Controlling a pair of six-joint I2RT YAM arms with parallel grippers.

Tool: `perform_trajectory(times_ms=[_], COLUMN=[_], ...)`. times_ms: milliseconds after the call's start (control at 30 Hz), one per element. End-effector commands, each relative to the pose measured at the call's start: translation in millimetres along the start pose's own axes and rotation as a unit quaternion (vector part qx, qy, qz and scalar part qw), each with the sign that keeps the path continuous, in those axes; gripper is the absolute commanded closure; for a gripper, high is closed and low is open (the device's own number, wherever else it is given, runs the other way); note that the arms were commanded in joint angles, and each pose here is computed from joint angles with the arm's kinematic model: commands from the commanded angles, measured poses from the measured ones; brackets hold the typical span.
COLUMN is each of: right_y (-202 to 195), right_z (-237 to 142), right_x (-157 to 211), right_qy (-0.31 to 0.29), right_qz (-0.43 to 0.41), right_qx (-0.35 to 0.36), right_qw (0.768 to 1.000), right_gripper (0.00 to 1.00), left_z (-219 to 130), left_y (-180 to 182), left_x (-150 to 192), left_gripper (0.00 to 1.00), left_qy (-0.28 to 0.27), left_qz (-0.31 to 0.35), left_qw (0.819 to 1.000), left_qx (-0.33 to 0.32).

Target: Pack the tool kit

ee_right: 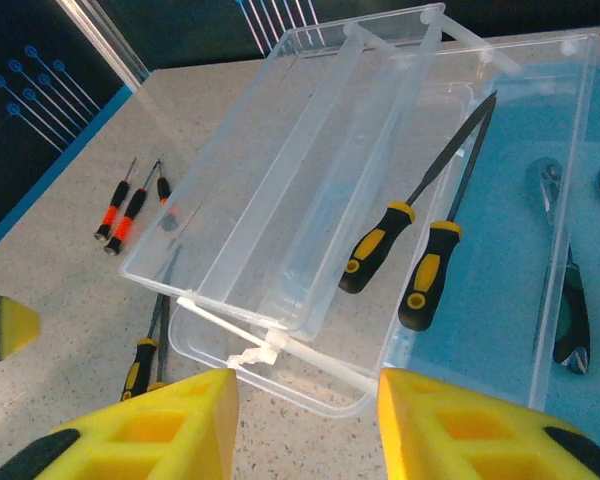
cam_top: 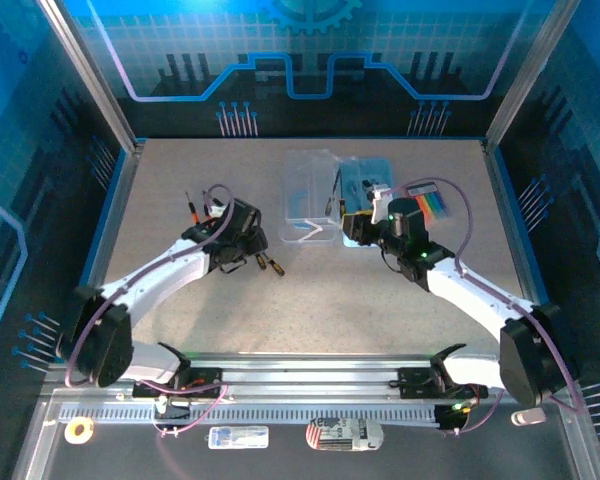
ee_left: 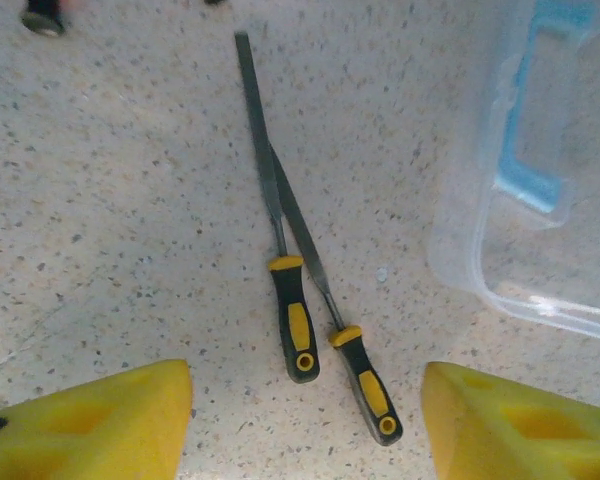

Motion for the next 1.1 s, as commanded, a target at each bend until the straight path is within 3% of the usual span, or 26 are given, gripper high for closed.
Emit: perform_trajectory(times_ms=[0, 367, 533, 700, 1067], right_y=[-1, -5, -4, 0, -1], right_z=[-4, 3, 7, 11, 10], right_x=[14, 24, 28, 32, 32], right_qy=[-0.009, -0.002, 0.002, 0.006, 0.004], right_qz=[-0.006, 0.010, 0.021, 0.019, 0.019], right_qx=[-0.003, -0.006, -0.011, -0.013, -0.007], right_qw=[1.000, 1.000, 1.000, 1.000, 1.000], right_gripper=[0.59, 0.63, 0.65, 0.65, 0.65], left_z=[16, 56, 68, 80, 84], left_y=[-8, -2, -7, -6, 15], left_x=[0, 16, 21, 24, 40], left_gripper=[0.41, 0.50, 0.53, 0.58, 0.70], left_qy=[0.049, 0.088, 0.092, 0.101, 0.106], left_qz=[0.000, 0.000, 0.013, 0.025, 0.017], left_qw=[0.999, 0.994, 0.995, 0.993, 0.990], left_qx=[-0.016, -0.062, -0.035, -0.049, -0.093])
Point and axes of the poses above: each hand's point on the last joint's axis, 136 mm out from that joint toward the fingers, its own z axis out along the fingers, its own y axis along the line the jaws close on, x = y × z, the point moved 7 cm from there along -z, back along the fingers, and after that the axes turned 7 degrees about z, right-handed, at the moved point
